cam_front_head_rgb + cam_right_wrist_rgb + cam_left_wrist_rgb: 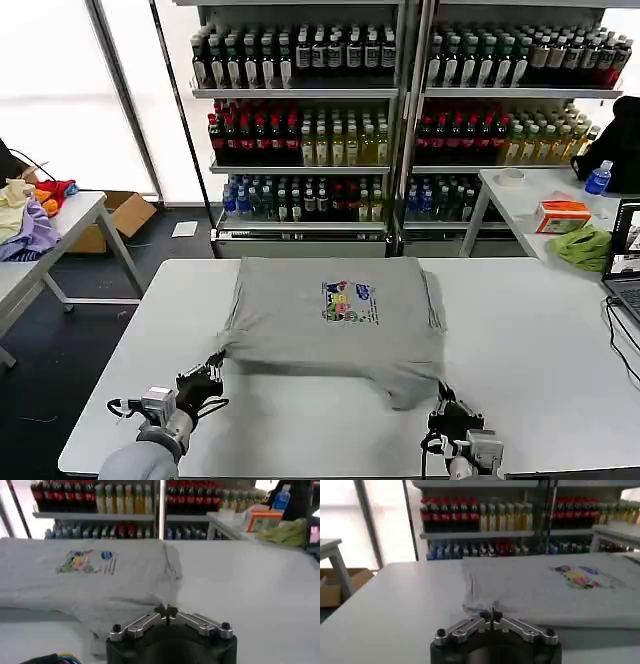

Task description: Fold and organize the clothes.

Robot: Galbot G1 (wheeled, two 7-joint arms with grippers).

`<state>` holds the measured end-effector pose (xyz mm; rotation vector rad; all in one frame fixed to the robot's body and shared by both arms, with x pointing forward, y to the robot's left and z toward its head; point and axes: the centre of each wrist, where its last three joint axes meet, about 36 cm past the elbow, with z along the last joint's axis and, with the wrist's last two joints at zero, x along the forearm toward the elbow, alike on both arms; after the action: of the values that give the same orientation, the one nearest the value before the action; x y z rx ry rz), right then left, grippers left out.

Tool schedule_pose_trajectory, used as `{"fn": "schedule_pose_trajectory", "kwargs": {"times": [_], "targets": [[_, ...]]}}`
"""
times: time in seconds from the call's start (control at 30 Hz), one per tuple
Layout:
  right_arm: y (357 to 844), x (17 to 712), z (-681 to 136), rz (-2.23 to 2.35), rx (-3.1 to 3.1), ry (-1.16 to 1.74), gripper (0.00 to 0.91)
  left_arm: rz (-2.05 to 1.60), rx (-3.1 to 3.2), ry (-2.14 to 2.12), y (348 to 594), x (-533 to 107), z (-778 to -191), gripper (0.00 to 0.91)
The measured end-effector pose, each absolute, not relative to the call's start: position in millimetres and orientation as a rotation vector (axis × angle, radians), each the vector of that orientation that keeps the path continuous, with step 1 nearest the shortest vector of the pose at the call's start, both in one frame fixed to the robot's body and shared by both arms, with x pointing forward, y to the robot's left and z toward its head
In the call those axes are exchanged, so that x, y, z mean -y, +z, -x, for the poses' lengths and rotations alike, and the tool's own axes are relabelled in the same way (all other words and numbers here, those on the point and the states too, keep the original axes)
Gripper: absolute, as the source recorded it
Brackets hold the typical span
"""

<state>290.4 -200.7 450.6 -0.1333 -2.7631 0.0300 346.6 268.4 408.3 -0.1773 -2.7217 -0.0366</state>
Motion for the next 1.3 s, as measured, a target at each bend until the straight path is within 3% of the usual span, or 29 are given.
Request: {"fn": "schedule_pose_trajectory", "kwargs": {"times": [0.5, 1.3], "targets": [[449.1, 209.4, -366.8, 0.127, 2.887, 0.075, 0.0, 0.171, 2.841, -0.009, 420.1, -274.4, -383.6, 0.01], [463.3, 209.9, -488.8, 0.169, 2.901, 0.093, 0.0, 0.212, 2.81, 0.049, 403.3, -261.2, -457.4, 0.0]]}}
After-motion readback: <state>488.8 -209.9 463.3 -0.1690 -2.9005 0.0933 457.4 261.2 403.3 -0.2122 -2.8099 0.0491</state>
